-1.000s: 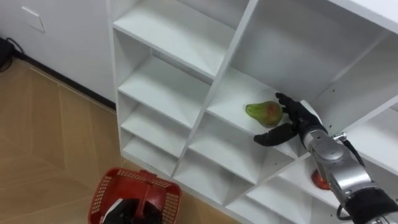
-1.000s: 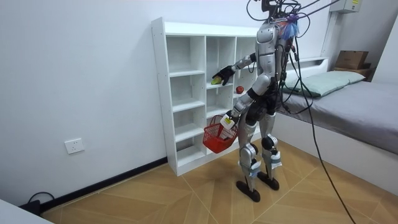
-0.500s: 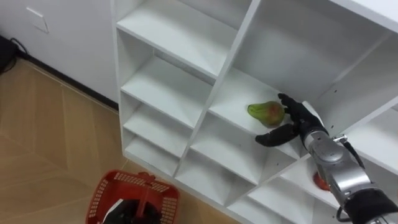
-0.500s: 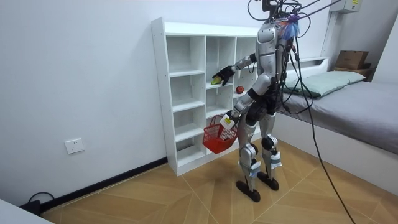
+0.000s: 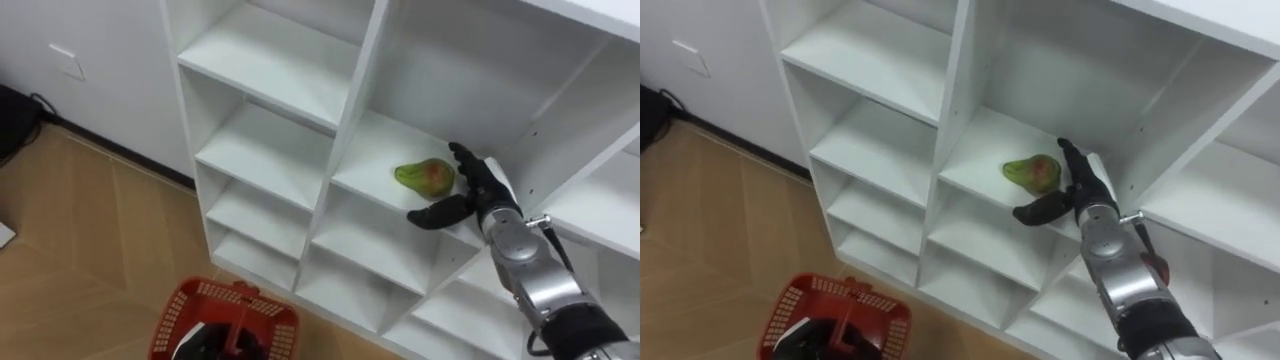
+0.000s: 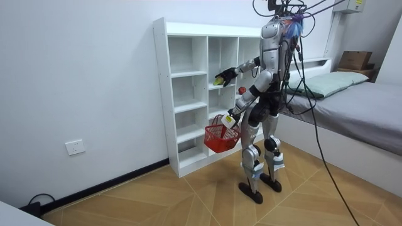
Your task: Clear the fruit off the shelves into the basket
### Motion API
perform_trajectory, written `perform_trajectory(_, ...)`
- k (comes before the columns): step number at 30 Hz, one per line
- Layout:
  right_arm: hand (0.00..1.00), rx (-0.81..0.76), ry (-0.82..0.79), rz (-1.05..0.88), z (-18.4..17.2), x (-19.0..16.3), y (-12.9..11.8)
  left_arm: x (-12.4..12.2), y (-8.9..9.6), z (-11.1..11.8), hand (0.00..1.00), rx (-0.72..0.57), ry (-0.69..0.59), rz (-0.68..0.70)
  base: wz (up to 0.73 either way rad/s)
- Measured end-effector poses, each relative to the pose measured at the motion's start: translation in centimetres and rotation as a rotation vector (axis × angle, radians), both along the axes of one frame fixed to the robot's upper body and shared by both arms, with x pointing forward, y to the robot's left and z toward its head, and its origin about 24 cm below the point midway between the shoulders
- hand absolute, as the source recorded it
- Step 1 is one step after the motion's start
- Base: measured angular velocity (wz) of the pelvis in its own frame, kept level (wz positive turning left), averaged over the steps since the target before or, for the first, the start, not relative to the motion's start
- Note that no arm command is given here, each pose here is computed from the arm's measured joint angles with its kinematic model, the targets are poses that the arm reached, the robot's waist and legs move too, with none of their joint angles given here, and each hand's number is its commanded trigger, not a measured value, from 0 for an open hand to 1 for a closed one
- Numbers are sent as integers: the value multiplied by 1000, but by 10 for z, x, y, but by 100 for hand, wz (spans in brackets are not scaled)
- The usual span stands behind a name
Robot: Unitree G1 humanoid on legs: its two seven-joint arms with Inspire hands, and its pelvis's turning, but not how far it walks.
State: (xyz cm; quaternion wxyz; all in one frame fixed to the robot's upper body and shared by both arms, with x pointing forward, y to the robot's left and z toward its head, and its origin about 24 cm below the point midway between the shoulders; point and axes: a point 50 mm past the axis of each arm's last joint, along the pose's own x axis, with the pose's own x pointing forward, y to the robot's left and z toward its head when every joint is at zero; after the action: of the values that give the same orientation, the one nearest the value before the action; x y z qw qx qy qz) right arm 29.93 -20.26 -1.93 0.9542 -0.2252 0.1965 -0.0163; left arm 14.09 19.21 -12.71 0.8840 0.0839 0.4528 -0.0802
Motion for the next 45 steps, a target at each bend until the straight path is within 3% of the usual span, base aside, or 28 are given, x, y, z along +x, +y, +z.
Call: perform_trajectory(45,0,39,-89,-6,1,5,15,6,-21,-1,100,-37,-16,-57,-1)
